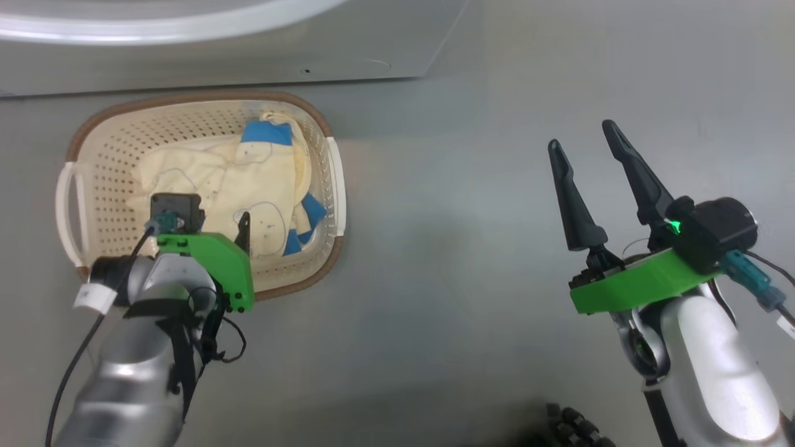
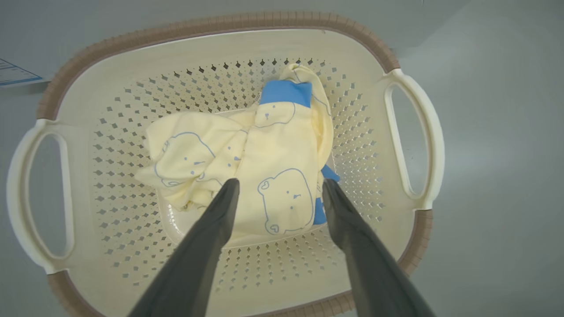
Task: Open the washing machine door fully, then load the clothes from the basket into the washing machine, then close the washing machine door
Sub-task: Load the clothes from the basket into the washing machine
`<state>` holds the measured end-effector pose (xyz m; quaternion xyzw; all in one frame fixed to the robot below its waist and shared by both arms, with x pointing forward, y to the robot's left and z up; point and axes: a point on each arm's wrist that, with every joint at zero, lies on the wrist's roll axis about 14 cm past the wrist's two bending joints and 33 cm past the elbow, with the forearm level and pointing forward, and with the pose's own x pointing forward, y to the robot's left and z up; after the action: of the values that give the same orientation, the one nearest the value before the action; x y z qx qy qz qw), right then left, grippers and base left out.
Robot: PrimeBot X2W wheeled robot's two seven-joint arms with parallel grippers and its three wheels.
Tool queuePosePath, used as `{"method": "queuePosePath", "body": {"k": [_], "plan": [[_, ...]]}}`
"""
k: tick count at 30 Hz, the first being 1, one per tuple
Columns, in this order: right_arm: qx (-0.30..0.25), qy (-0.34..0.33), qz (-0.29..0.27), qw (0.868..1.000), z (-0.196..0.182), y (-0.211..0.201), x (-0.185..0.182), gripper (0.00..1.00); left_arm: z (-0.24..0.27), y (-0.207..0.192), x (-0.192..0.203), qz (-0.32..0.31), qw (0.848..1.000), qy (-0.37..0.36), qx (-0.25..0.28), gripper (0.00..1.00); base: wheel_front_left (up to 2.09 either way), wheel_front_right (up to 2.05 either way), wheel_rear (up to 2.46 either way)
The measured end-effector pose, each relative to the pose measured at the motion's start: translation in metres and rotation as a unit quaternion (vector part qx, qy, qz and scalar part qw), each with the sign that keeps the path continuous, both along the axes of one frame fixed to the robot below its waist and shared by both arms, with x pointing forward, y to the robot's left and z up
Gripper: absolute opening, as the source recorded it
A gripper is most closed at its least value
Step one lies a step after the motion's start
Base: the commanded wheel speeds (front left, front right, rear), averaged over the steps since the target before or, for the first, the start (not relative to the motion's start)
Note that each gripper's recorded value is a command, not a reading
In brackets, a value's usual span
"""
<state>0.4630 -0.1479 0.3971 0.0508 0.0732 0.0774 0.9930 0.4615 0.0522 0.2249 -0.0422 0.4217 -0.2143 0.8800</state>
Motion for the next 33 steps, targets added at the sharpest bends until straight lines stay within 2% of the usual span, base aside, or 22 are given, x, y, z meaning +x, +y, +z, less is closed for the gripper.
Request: {"method": "queuePosePath", "body": {"k": [11, 21, 33], "plan": [[0.0, 0.039, -0.016, 0.999, -0.042, -0.015, 0.012, 1.0, -0.074, 0.002, 0.012, 0.001, 0.997, 0.079, 0.016, 1.0, 0.0, 0.0, 0.0], [-0.006, 0.078, -0.03, 0.997, -0.081, -0.029, 0.014, 1.0, -0.13, 0.004, 0.031, -0.003, 0.994, 0.107, 0.027, 1.0, 0.0, 0.0, 0.0], [-0.01, 0.106, -0.036, 0.994, -0.104, -0.037, 0.01, 1.0, -0.166, -0.012, 0.027, -0.026, 0.987, 0.155, 0.026, 1.0, 0.0, 0.0, 0.0]]}}
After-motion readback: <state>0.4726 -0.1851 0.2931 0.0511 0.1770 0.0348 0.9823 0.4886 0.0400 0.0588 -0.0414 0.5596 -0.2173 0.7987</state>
